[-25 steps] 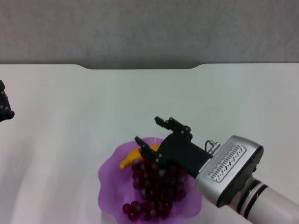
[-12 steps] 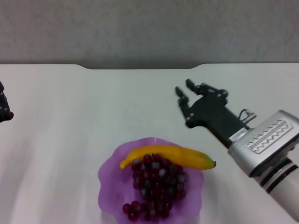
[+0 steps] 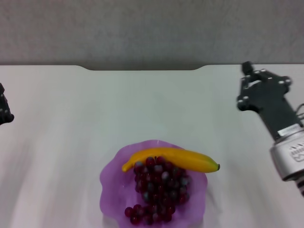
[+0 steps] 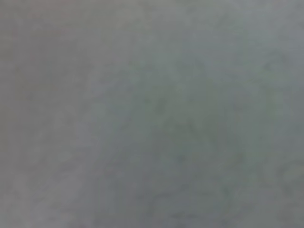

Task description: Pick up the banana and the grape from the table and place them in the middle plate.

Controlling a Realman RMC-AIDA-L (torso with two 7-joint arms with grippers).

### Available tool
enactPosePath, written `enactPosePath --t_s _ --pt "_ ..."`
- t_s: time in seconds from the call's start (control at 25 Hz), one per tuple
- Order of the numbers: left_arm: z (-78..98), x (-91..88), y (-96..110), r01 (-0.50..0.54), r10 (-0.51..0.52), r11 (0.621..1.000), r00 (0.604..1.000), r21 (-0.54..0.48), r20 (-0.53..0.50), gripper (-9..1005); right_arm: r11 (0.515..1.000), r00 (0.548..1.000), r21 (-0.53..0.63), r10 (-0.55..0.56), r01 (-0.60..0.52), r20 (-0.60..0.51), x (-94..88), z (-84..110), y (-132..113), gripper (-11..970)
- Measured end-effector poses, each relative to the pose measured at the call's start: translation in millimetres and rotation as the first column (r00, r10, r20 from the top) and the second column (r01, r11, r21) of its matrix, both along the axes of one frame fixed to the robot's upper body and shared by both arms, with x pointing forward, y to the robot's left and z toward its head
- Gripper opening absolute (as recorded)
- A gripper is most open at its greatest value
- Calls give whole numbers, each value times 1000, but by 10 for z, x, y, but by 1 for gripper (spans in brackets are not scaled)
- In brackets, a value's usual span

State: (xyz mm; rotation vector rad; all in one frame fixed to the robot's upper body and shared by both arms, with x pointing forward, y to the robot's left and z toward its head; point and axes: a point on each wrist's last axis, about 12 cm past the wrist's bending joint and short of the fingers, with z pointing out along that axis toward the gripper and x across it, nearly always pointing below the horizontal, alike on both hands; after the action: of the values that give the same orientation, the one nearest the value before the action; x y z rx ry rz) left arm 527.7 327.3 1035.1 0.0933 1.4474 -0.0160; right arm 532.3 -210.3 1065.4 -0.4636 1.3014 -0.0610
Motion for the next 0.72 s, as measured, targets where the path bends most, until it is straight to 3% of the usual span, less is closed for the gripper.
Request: enactPosePath --t_s 0.24,0.44,0.72 --pt "-1 -2 1 0 0 1000 1000 0 0 43 984 983 41 -175 173 50 -81 -26 -322 -1" --pt "-4 -4 0 -1 1 1000 1000 0 -2 43 940 943 82 -332 332 -13 -161 -140 -624 0" --pt "-10 -7 -9 1 -1 1000 1000 -1 -4 42 889 896 112 -439 443 -61 -260 -227 -818 0"
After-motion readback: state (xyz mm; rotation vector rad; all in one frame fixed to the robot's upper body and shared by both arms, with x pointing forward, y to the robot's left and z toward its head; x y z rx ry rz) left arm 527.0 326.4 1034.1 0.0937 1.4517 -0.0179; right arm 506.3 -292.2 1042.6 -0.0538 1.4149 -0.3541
